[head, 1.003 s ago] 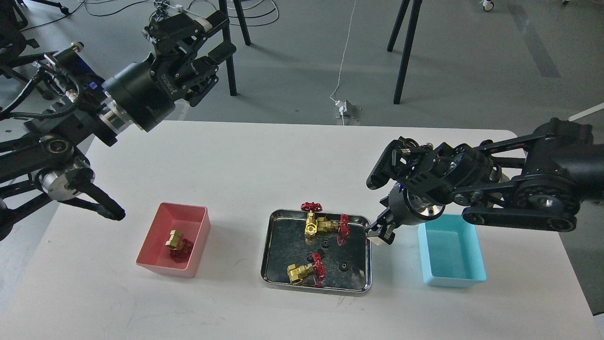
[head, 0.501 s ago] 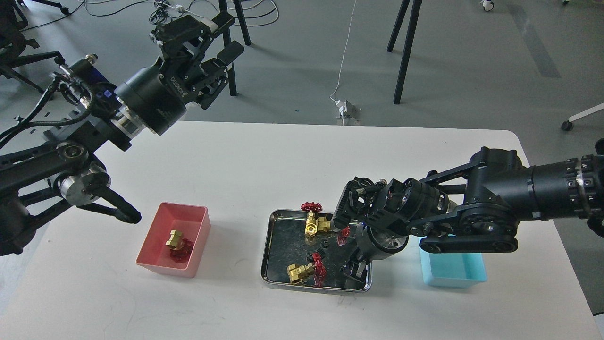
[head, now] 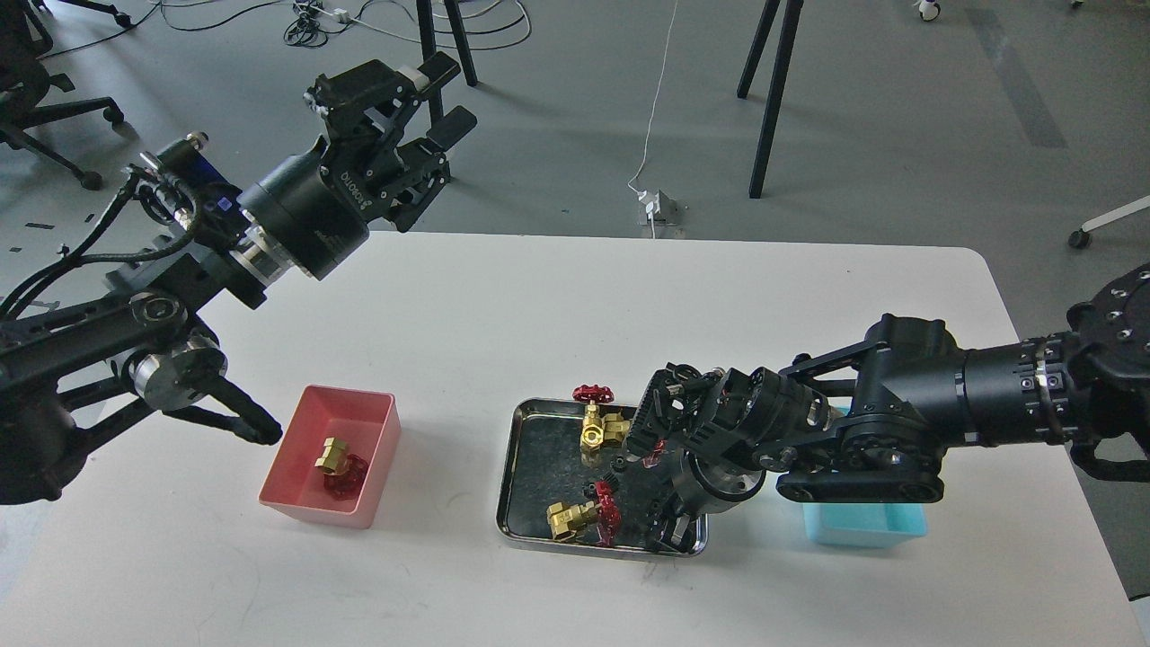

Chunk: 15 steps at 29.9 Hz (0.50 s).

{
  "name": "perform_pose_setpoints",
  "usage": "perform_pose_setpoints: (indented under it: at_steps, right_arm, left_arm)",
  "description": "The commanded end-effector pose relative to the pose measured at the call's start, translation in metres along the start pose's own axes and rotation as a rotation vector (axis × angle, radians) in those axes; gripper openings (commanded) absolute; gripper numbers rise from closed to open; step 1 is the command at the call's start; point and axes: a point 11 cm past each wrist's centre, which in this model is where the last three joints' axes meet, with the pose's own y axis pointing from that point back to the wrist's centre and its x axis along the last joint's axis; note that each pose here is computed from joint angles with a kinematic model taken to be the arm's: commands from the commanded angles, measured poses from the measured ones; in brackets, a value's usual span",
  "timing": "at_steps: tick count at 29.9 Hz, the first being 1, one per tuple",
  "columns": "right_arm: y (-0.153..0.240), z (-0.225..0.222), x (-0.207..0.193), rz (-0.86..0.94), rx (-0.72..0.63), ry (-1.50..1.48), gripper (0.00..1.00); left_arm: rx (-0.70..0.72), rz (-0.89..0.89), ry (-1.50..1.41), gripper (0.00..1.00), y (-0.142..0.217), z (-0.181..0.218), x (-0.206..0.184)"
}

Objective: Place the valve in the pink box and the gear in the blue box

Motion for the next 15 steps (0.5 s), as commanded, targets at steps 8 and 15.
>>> perform_pose_setpoints:
  at_steps: [8, 15]
  right_arm:
    - [-0.0083, -0.0045, 0.0048, -0.001, 0.001, 0.008, 0.44]
    - [-0.0096, -0.0057, 0.0019, -0.006, 0.009, 0.004, 0.42]
  left_arm:
    - [0.005, -0.005, 0.016, 0.55, -0.0006, -0.0061, -0.0049]
    - [0.005, -0.011, 0.026, 0.55, -0.0018, -0.0087, -0.0081]
